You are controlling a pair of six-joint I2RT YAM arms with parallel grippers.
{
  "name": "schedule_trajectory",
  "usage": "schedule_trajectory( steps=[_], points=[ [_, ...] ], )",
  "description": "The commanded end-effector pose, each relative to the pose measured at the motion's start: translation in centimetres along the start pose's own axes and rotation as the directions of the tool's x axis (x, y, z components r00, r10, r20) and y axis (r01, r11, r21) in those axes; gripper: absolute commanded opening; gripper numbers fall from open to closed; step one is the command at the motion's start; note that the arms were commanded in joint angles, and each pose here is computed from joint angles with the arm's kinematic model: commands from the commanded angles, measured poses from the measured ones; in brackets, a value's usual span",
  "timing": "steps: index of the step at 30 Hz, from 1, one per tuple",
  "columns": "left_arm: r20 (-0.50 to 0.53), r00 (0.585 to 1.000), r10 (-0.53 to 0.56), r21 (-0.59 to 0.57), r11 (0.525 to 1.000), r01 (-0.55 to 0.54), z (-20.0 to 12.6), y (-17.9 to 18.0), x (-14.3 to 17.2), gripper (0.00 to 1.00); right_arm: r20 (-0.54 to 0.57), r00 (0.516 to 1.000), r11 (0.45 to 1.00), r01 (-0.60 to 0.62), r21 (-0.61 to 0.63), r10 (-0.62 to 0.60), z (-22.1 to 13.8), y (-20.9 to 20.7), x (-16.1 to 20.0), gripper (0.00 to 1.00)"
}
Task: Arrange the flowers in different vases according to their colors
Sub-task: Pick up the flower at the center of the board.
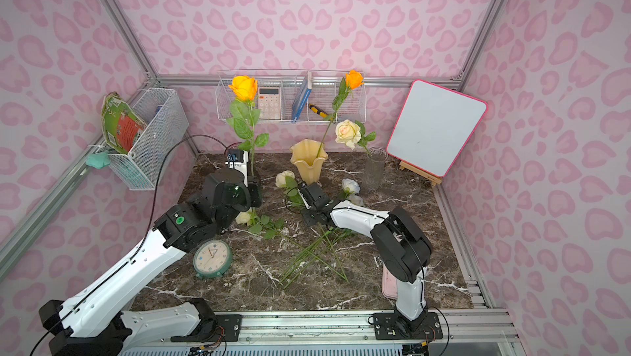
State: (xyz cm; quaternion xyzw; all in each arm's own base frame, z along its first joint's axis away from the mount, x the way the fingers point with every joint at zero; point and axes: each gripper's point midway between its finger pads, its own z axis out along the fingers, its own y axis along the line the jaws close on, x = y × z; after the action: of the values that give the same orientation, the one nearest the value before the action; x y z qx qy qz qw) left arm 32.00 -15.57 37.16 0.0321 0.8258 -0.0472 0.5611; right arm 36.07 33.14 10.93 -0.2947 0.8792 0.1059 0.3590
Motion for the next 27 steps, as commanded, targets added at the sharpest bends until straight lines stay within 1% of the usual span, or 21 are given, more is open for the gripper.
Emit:
schedule_trajectory(
  steps=[1,3,5,6,7,9,12,14,15,18,23,27],
  points=[
    [0.078,0.996,0.039,-0.002,0.999,-0.039,-0.2,0.1,-2.6,0.00,0.173,0.985,1.000,0.009,-0.005,-0.008,-3.2,0.1,-4.5,0.00],
    [0.113,0.993,0.036,-0.006,0.999,-0.036,-0.5,0.4,-3.8,0.00,0.241,0.971,1.000,0.004,-0.008,-0.002,-5.6,0.0,-6.1,0.00],
    [0.145,0.989,0.034,-0.005,0.999,-0.034,-0.9,0.8,-5.1,0.00,0.326,0.945,1.000,0.001,-0.018,0.005,-8.4,0.0,-7.6,0.00],
    [0.147,0.988,0.039,-0.005,0.999,-0.039,-0.7,0.9,-5.3,0.00,0.380,0.925,1.000,-0.005,-0.026,0.014,-9.8,-0.1,-8.5,0.00],
    [0.173,0.985,0.027,0.005,1.000,-0.029,-1.1,1.0,-6.6,0.00,0.439,0.898,0.999,-0.002,-0.037,0.018,-11.5,-0.1,-9.4,0.00],
    [0.181,0.983,0.032,0.006,0.999,-0.033,-0.8,1.0,-7.2,0.00,0.498,0.867,0.998,0.010,-0.054,0.018,-13.5,0.0,-10.6,0.00],
    [0.186,0.982,0.042,0.013,0.999,-0.045,-0.1,0.7,-7.7,0.00,0.522,0.853,0.999,0.018,-0.050,0.011,-14.5,-0.3,-11.9,0.00],
    [0.189,0.981,0.034,0.012,0.999,-0.037,0.4,1.0,-7.9,0.00,0.553,0.833,0.998,0.023,-0.050,0.009,-15.1,-0.3,-12.6,0.00],
    [0.191,0.981,0.032,0.015,0.999,-0.036,0.6,1.0,-7.9,0.00,0.580,0.815,0.998,0.026,-0.052,0.009,-15.6,-0.2,-13.1,0.00],
    [0.203,0.978,0.037,0.020,0.999,-0.042,0.9,0.9,-8.4,0.00,0.664,0.748,0.999,0.025,-0.046,0.012,-18.1,-0.4,-15.5,0.00],
    [0.237,0.970,0.053,0.035,0.997,-0.063,2.1,0.4,-8.9,0.00,0.798,0.602,0.999,0.026,-0.027,0.006,-23.9,-0.9,-19.9,0.00],
    [0.309,0.950,0.038,0.086,0.994,-0.068,2.5,-0.7,-10.5,0.00,0.895,0.446,0.999,-0.033,0.017,-0.001,-29.2,-2.4,-22.1,0.00]
  ],
)
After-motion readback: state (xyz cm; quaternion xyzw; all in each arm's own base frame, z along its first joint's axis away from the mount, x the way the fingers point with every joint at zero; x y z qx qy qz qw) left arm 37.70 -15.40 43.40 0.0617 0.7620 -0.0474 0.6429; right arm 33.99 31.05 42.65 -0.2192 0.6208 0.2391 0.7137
